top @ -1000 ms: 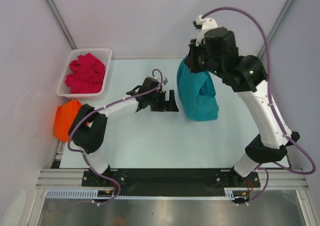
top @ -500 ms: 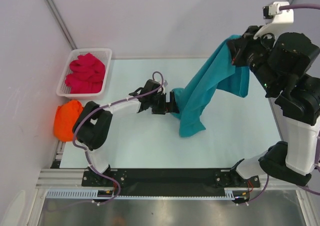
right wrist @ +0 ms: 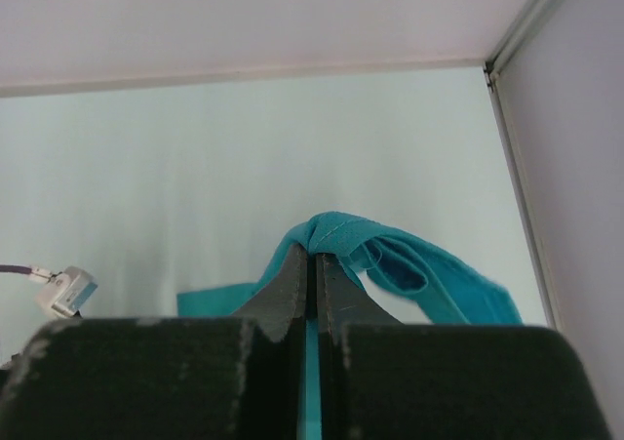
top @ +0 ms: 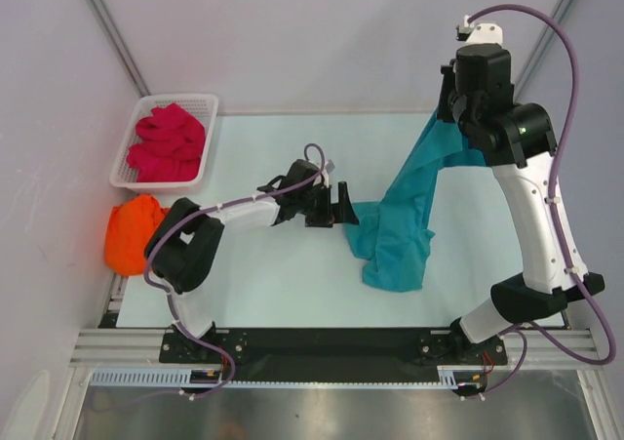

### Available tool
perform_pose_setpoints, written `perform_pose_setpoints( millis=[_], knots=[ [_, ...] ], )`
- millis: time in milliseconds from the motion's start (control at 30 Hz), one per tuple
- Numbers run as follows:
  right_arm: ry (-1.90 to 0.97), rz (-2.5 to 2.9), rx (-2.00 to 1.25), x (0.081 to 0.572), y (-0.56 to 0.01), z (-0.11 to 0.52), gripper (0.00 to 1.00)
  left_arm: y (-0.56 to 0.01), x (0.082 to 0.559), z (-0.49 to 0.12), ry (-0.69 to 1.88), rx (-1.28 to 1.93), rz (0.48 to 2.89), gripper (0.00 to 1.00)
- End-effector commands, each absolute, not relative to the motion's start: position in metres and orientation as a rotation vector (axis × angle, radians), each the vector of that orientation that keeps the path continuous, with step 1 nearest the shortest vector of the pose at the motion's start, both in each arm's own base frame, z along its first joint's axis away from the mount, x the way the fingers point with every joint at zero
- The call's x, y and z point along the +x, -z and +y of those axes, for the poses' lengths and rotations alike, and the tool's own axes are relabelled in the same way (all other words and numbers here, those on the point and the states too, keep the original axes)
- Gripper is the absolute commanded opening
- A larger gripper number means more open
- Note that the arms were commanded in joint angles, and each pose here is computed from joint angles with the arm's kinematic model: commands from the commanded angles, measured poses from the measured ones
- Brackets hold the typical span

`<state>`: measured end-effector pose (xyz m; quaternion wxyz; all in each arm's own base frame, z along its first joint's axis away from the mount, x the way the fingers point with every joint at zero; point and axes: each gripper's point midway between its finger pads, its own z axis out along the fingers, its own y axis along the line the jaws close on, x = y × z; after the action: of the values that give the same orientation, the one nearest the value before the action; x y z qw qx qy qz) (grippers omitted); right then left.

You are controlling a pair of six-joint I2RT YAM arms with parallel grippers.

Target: Fold and stack the t-shirts

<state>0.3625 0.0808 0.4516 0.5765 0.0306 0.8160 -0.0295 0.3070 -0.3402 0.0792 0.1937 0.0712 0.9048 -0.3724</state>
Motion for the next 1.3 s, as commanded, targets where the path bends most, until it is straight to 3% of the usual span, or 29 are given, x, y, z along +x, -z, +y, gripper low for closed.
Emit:
perform_pose_setpoints(
  millis=[0, 267, 700, 767, 833, 867, 900, 933, 1100, 1267],
  knots=[
    [0.038, 1.854, 0.11, 0.374, -0.459, 0.076, 0.0, -0.097, 0.274, -0.373, 1.184, 0.304, 2.482, 0.99],
    [0.075, 1.864, 0.151, 0.383, -0.447, 0.065, 0.0, -0.078, 0.201, -0.415, 1.309, 0.47, 2.513, 1.0],
    [0.111, 1.846, 0.185, 0.366, -0.453, 0.045, 0.0, -0.05, 0.189, -0.424, 1.259, 0.49, 2.555, 0.99],
    [0.112, 1.836, 0.189, 0.363, -0.457, 0.042, 0.0, -0.042, 0.188, -0.428, 1.283, 0.498, 2.561, 0.88],
    [0.114, 1.833, 0.189, 0.361, -0.459, 0.04, 0.0, -0.044, 0.185, -0.437, 1.365, 0.514, 2.553, 0.62],
    [0.115, 1.829, 0.194, 0.361, -0.461, 0.038, 0.0, -0.04, 0.181, -0.439, 1.393, 0.516, 2.566, 0.47],
    [0.119, 1.827, 0.194, 0.36, -0.462, 0.037, 0.0, -0.042, 0.179, -0.442, 1.428, 0.506, 2.566, 0.13],
    [0.123, 1.831, 0.196, 0.36, -0.461, 0.036, 0.0, -0.043, 0.18, -0.444, 1.431, 0.498, 2.566, 0.03],
    [0.133, 1.827, 0.207, 0.355, -0.463, 0.028, 0.0, -0.072, 0.193, -0.434, 1.337, 0.531, 2.536, 0.0],
    [0.132, 1.82, 0.215, 0.35, -0.465, 0.023, 0.0, -0.158, 0.242, -0.397, 1.213, 0.468, 2.429, 0.0]
  ],
)
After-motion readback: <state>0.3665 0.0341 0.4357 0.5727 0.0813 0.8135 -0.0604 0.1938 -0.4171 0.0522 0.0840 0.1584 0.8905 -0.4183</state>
